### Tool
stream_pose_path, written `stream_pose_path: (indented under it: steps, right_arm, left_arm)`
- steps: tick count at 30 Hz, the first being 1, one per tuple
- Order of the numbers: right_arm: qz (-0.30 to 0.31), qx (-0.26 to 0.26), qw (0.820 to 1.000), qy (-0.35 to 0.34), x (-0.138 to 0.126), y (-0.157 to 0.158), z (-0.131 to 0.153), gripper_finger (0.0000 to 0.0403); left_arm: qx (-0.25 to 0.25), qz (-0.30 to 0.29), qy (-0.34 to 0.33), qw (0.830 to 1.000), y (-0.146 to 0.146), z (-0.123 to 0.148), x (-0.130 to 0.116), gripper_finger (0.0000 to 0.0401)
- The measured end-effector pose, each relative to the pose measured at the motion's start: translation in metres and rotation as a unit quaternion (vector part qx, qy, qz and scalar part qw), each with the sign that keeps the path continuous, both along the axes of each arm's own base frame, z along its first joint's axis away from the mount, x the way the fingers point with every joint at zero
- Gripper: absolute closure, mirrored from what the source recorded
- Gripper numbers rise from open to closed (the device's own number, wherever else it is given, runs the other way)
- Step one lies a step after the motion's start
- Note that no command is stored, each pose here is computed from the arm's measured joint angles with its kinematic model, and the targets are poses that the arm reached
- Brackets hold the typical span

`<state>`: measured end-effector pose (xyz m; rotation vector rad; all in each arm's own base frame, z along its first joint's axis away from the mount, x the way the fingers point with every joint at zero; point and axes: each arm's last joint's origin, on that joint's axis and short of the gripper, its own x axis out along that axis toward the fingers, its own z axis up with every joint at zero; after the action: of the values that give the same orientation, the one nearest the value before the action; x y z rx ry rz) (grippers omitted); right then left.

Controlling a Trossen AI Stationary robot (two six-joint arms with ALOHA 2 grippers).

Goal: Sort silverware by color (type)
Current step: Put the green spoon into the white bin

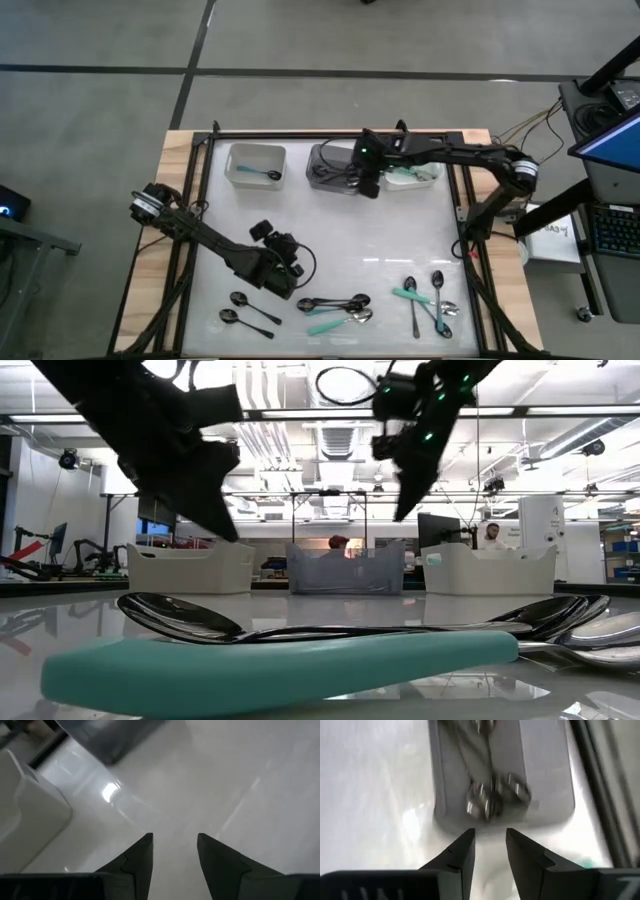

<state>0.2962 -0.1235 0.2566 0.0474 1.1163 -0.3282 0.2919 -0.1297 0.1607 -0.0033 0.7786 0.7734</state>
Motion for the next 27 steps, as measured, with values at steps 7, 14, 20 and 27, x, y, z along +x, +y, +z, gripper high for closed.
stream_pose_path:
  steps: [7,14,20,27]
  right_arm:
    - [-0.042,0.139,0.989,0.037,-0.044,0.027,0.017,0.0305]
    - [-0.071,0.185,0.978,0.071,-0.070,0.066,-0.009,0.0303]
    - [-0.037,0.195,0.975,0.104,-0.080,0.107,-0.046,0.0306]
    - [0.084,0.233,0.964,0.097,-0.079,0.164,-0.066,0.0316]
  left_arm:
    - [0.035,0.028,-0.056,0.997,0.015,0.004,0.015,0.0265]
    - [0.044,0.032,-0.046,0.997,0.030,0.005,0.023,0.0265]
    - [0.045,0.046,-0.045,0.997,0.039,0.005,0.026,0.0265]
    - [0.042,0.054,-0.051,0.996,0.043,0.006,0.029,0.0265]
